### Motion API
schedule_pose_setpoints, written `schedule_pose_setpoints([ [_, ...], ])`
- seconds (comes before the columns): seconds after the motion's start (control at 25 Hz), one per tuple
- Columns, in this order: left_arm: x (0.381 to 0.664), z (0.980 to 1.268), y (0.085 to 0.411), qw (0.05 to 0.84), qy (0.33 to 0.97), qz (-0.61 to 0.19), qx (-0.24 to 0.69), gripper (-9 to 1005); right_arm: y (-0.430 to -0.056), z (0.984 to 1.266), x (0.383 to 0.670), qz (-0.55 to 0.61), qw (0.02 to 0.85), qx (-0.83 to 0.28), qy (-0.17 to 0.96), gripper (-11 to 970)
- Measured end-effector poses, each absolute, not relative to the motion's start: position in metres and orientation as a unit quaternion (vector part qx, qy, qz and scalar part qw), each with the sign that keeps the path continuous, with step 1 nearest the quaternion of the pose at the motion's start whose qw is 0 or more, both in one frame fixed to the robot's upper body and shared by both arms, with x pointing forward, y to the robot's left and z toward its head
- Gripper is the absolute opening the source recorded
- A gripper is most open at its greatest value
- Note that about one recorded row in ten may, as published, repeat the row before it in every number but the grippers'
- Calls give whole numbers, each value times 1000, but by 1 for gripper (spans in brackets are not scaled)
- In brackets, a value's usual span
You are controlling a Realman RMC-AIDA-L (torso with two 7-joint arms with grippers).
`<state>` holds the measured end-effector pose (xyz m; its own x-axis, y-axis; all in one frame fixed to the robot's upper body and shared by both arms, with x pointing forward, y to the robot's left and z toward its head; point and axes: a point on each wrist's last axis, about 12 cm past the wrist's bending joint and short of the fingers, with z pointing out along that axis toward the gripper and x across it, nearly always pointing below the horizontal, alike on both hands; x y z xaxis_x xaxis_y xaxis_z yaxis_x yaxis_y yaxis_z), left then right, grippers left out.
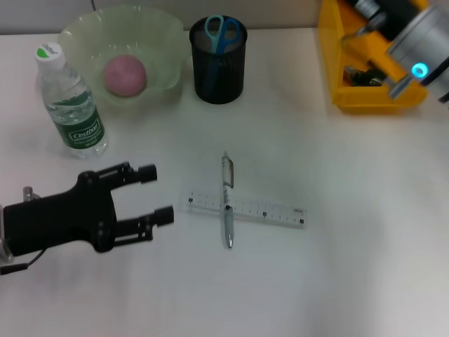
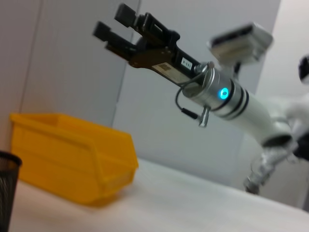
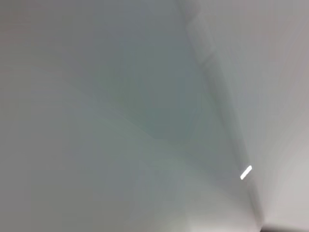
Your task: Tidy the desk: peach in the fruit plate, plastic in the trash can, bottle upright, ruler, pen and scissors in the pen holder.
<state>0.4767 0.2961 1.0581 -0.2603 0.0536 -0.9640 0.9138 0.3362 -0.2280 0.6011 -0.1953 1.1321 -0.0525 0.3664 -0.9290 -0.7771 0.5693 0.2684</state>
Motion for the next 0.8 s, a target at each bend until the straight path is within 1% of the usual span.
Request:
schedule_pose_setpoints([
  [0.08, 475, 1057, 298, 471, 663, -440, 381, 786, -187, 1135, 599, 478, 589, -223, 612, 730],
  [0.12, 475, 1057, 299, 467, 665, -437, 386, 786, -181, 1140, 597, 506, 516, -272, 636, 730],
  [0.16, 475, 1056, 301, 463, 667, -434, 390, 786, -181, 1140, 597, 506, 516, -272, 636, 730],
  [0.24, 475, 1055, 303, 458, 672, -425, 397, 786, -178, 1147, 596, 517, 448, -318, 657, 730],
  [0.28, 476, 1055, 304, 456, 675, -421, 399, 786, -176, 1151, 598, 514, 415, -343, 668, 730],
  [0.32, 477, 1054, 307, 454, 681, -412, 400, 786, -172, 1156, 601, 495, 347, -388, 696, 729],
  [0.4, 478, 1054, 308, 454, 684, -409, 399, 786, -167, 1159, 605, 465, 296, -423, 719, 729],
  [0.44, 478, 1055, 309, 454, 685, -407, 398, 786, -167, 1159, 605, 465, 296, -423, 719, 729],
  [0.48, 479, 1055, 310, 455, 686, -406, 396, 786, -163, 1159, 608, 441, 271, -445, 731, 729],
  [0.68, 480, 1054, 314, 462, 694, -394, 386, 786, -147, 1160, 616, 356, 216, -523, 744, 728],
  [0.72, 481, 1053, 315, 462, 698, -389, 385, 786, -138, 1160, 616, 330, 199, -551, 741, 728],
  [0.8, 481, 1053, 316, 462, 700, -386, 384, 786, -134, 1159, 616, 318, 193, -562, 739, 728],
])
